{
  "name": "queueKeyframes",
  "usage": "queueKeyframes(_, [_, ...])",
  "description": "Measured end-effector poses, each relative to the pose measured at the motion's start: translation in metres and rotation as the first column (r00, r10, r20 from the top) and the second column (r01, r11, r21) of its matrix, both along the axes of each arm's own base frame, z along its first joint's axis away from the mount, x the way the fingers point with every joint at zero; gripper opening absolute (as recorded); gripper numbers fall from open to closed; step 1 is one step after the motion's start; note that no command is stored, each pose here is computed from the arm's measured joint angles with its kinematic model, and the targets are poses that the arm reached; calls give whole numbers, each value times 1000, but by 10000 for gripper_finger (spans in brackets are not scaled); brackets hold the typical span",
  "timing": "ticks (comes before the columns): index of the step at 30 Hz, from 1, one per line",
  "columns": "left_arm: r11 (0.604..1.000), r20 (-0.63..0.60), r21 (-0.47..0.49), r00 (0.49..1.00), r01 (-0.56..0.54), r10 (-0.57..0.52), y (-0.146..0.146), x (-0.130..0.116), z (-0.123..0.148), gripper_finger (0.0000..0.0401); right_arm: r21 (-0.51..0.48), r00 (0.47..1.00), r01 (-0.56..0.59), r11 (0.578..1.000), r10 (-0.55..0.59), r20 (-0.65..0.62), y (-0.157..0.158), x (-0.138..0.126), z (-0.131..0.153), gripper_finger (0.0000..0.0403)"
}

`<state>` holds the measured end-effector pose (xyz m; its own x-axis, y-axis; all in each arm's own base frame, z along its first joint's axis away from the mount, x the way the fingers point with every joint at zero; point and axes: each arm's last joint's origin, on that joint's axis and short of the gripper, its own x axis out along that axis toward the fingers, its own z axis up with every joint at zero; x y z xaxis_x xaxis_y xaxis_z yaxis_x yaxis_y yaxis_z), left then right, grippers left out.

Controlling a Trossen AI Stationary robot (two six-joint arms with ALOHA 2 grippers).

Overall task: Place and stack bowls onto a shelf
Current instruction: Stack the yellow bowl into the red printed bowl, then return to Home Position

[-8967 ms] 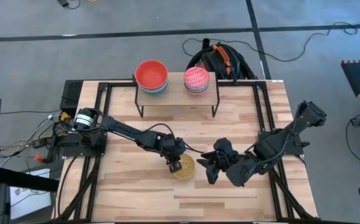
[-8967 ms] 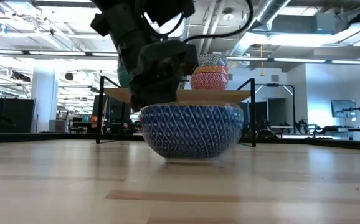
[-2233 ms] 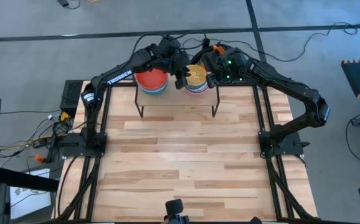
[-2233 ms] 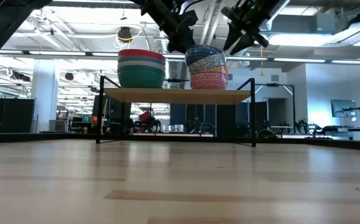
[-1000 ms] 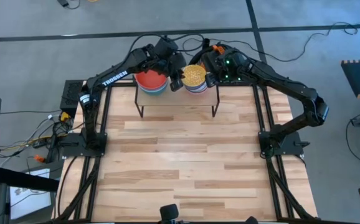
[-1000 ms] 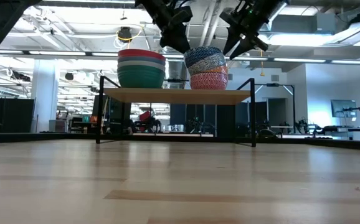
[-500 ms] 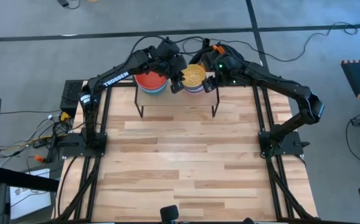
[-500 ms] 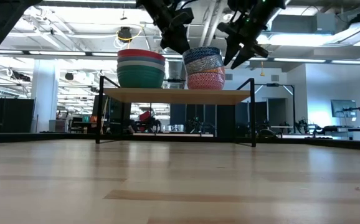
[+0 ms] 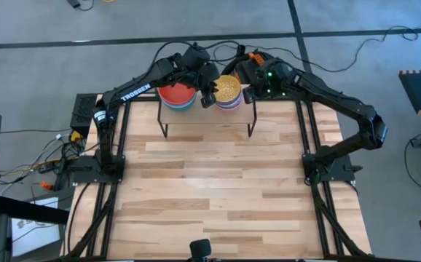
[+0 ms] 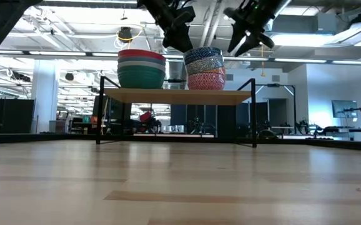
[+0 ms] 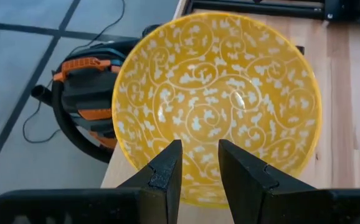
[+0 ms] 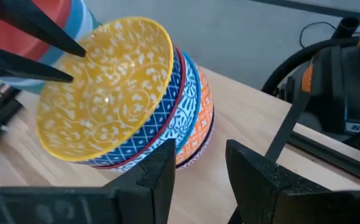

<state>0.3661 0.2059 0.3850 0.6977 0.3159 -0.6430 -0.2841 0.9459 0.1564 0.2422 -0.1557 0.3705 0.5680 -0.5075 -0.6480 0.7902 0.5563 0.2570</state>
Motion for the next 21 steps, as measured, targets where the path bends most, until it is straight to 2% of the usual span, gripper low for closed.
queueKeyframes(8, [1000,34,22,999,3,-4,-1,-1,7,91,-35,993,-3,999,8,119,16,-9,21,168])
queueKeyframes(13, [999,154,49,988,17,-25,-15,-23,44,91,-131,991,-33,991,50,125,45,-14,36,163])
queueKeyframes(17, [999,188,-26,981,45,-40,-25,-37,55,85,-176,987,-85,981,107,117,72,-5,34,133])
queueKeyframes(21, [995,231,-83,972,63,-43,-39,-47,47,58,-182,958,-162,970,199,207,98,4,15,98])
